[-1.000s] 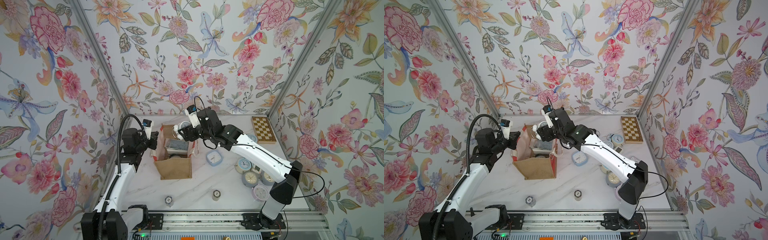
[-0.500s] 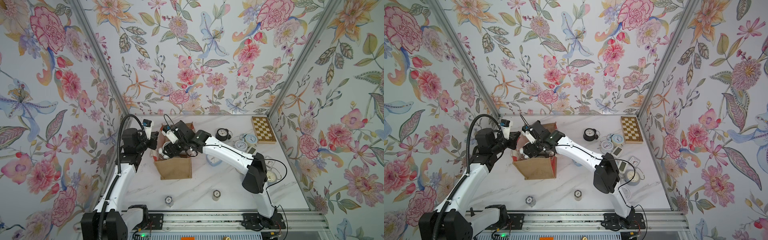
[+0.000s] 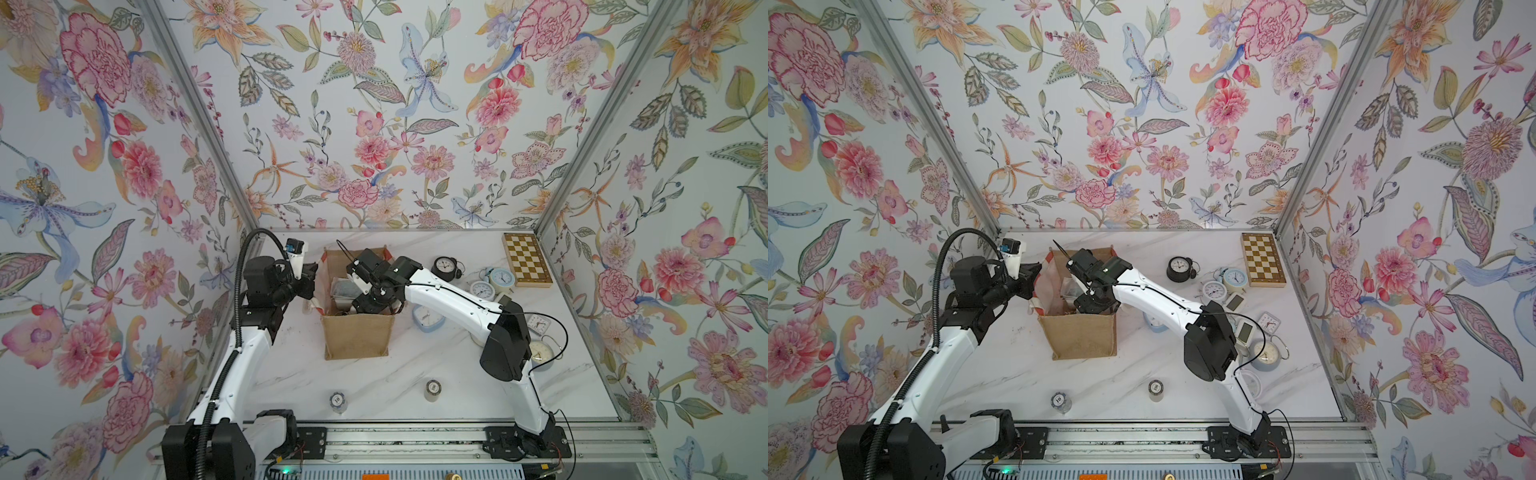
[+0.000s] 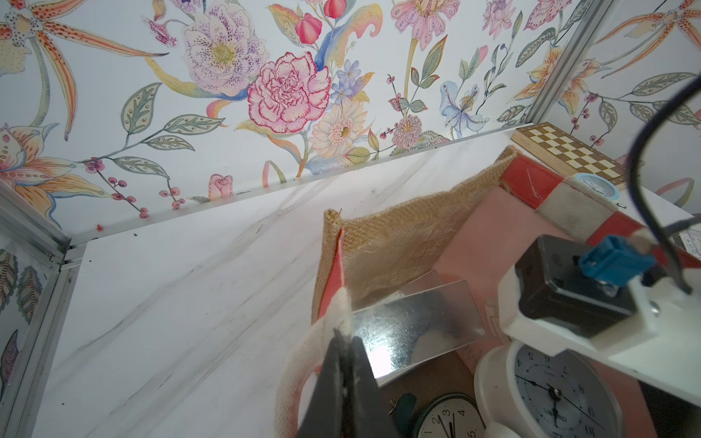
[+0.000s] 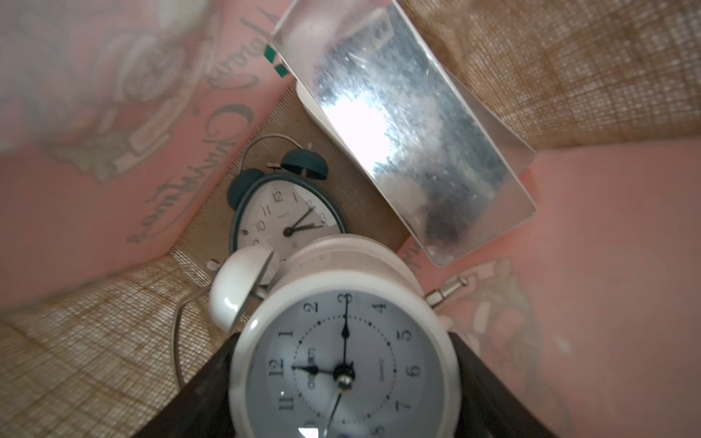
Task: Put the alarm clock into the canvas bag
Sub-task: Place the alarm at the canvas bag.
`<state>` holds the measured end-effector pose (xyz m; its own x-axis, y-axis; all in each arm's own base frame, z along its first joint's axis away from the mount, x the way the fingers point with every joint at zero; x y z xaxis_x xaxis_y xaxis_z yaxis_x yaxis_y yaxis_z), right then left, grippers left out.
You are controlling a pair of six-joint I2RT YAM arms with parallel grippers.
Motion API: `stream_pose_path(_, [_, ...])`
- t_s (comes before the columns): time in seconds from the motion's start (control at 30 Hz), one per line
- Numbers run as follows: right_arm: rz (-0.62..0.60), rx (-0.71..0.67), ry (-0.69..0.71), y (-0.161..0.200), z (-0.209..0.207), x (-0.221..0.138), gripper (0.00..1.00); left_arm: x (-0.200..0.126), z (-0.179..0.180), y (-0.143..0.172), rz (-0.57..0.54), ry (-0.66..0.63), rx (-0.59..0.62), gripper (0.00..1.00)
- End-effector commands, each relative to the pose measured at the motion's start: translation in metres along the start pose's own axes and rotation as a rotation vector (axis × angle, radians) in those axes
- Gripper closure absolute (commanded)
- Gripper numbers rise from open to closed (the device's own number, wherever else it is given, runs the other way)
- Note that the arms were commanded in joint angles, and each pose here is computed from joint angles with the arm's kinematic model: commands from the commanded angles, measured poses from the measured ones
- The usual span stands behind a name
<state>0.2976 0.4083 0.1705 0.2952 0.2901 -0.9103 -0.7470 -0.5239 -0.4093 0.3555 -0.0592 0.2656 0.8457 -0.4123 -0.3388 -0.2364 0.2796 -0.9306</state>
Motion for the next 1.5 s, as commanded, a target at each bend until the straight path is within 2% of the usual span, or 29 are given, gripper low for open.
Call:
stream_pose_path(0.0, [0.042, -0.035, 0.127, 0.008, -0.019, 0.003, 0.41, -0.007, -0.001, -0.013, -0.053, 0.0, 0.026, 0.93])
stream_pose_path(0.47, [0.159, -0.055, 0.068, 0.019, 0.002, 0.069, 0.38, -0.008, -0.001, -0.013, -0.052, -0.007, 0.029, 0.93])
stream_pose_path(0.67, [0.182, -0.046, 0.051, 0.021, 0.007, 0.089, 0.33, -0.009, 0.0, -0.013, -0.053, -0.007, 0.027, 0.93])
stream_pose_path(0.83, [0.164, -0.037, 0.043, 0.016, 0.008, 0.081, 0.31, -0.008, 0.0, -0.013, -0.052, -0.006, 0.027, 0.93])
stream_pose_path(1.2, [0.08, -0.029, 0.167, 0.006, -0.014, 0.013, 0.31, -0.008, 0.0, -0.013, -0.052, -0.007, 0.027, 0.93])
stream_pose_path(1.3, [0.089, -0.039, 0.219, 0.012, -0.022, 0.011, 0.31, -0.008, 0.0, -0.012, -0.05, -0.005, 0.028, 0.93])
stream_pose_path(1.47, [0.164, -0.067, 0.28, 0.031, -0.031, 0.03, 0.31, -0.008, 0.0, -0.013, -0.051, -0.008, 0.03, 0.93])
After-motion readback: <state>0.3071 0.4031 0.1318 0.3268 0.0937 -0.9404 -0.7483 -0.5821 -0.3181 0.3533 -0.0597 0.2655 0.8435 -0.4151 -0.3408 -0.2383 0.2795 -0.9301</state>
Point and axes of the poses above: each gripper's point midway between its finger pads, its own x axis out along the fingers, its own z axis along the line the jaws close on, y = z × x, the point moved 2 cm from there along -x, back along the fingers, and after that the axes turned 11 degrees about x, right-handed, at the moved point
